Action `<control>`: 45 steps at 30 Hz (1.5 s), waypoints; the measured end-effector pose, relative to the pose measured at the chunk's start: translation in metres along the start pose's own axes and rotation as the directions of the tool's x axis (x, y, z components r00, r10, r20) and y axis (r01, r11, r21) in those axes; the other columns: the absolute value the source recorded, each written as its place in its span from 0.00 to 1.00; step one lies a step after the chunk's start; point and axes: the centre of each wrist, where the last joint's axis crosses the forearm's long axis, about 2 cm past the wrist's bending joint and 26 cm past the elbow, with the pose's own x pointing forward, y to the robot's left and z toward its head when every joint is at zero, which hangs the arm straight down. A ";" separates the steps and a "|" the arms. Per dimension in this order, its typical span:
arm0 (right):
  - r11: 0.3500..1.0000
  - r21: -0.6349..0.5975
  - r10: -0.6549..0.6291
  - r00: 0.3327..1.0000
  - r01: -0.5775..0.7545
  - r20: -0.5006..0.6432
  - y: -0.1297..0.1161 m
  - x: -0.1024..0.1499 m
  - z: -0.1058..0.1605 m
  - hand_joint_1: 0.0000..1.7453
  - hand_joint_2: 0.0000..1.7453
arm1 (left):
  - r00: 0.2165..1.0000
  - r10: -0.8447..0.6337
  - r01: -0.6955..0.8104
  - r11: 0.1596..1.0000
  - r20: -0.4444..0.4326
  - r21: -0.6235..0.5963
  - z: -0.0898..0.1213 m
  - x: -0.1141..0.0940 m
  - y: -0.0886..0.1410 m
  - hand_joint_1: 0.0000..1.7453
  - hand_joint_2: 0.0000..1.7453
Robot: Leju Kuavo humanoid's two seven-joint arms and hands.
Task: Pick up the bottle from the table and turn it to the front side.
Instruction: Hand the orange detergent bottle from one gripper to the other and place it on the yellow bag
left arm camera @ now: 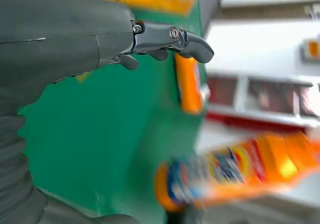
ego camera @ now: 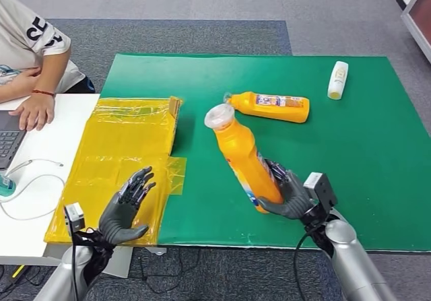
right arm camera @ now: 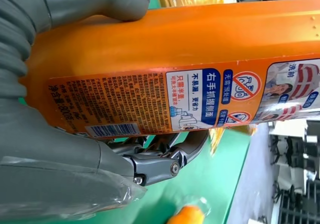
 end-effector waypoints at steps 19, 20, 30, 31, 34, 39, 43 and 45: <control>0.984 0.106 0.142 0.989 -0.144 0.025 0.045 0.005 -0.053 1.00 1.00 | 0.989 0.139 -0.127 0.968 0.045 -0.214 -0.043 0.020 0.029 0.00 1.00; 0.982 0.116 0.144 0.989 -0.147 0.032 0.047 0.005 -0.055 1.00 1.00 | 0.990 0.133 -0.119 0.969 0.051 -0.216 -0.047 0.023 0.031 0.00 1.00; 0.972 0.182 0.138 0.988 -0.149 0.072 0.061 0.007 -0.062 1.00 1.00 | 0.992 0.110 -0.094 0.975 0.069 -0.203 -0.064 0.034 0.048 0.00 1.00; 0.971 0.188 0.137 0.988 -0.149 0.075 0.062 0.007 -0.063 1.00 1.00 | 0.992 0.109 -0.094 0.975 0.067 -0.201 -0.064 0.034 0.049 0.00 1.00; 0.967 0.206 0.136 0.987 -0.150 0.081 0.065 0.008 -0.065 1.00 1.00 | 0.992 0.107 -0.093 0.976 0.062 -0.196 -0.066 0.035 0.052 0.00 1.00; 0.958 0.232 0.156 0.985 -0.169 0.074 0.071 0.008 -0.067 1.00 1.00 | 0.994 0.098 -0.087 0.976 0.045 -0.201 -0.070 0.036 0.055 0.00 1.00; 0.949 0.235 0.199 0.978 -0.209 0.064 0.076 0.008 -0.070 1.00 1.00 | 0.996 0.091 -0.084 0.972 0.021 -0.220 -0.074 0.033 0.052 0.00 1.00; 0.944 0.239 0.217 0.974 -0.227 0.066 0.078 0.008 -0.073 1.00 1.00 | 0.996 0.091 -0.087 0.969 0.009 -0.232 -0.076 0.031 0.049 0.00 1.00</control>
